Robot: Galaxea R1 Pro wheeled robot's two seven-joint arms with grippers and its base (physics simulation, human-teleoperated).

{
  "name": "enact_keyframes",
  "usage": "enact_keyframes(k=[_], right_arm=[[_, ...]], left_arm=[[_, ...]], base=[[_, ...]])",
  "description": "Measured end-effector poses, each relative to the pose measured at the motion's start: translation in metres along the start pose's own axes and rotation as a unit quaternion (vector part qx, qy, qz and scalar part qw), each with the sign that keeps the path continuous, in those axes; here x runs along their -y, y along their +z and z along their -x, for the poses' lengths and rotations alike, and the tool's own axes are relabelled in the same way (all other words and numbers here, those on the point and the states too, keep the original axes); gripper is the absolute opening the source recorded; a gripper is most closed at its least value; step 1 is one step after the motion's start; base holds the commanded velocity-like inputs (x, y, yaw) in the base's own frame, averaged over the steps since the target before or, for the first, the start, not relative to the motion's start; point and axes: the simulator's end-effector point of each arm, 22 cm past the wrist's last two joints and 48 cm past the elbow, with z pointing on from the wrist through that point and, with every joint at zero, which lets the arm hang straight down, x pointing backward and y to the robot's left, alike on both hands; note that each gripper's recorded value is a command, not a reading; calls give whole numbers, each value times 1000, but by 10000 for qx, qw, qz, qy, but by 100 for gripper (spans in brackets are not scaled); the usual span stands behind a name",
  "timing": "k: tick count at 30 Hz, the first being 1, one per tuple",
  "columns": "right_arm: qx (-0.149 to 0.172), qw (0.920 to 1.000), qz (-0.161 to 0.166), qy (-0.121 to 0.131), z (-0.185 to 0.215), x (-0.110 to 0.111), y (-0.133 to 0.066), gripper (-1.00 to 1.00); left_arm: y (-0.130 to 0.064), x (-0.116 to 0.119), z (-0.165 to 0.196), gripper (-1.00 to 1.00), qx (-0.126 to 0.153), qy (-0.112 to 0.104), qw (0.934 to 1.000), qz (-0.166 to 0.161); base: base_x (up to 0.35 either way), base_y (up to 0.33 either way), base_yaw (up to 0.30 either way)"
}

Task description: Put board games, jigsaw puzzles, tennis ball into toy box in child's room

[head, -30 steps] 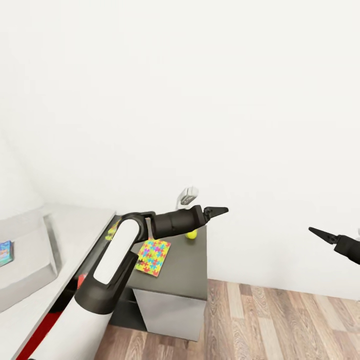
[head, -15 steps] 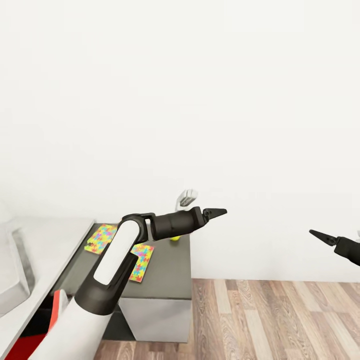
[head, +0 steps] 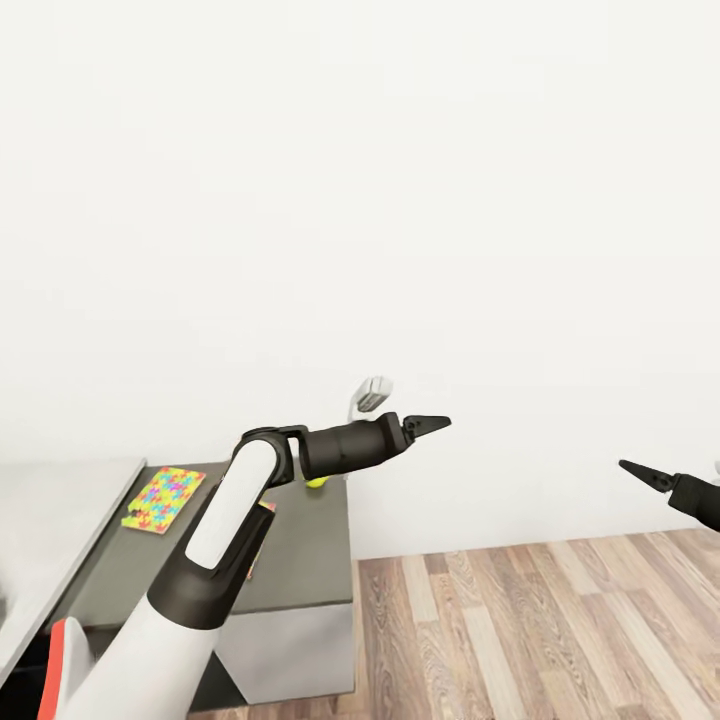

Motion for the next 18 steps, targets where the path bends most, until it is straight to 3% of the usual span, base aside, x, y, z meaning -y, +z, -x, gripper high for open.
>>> enact_keyframes(k=[18], right_arm=[[77, 10000, 40, -23, 6, -5, -5, 100]], left_arm=[[-4, 9, 3, 100, 30, 84, 10000, -12]], base=[[0, 0, -256]])
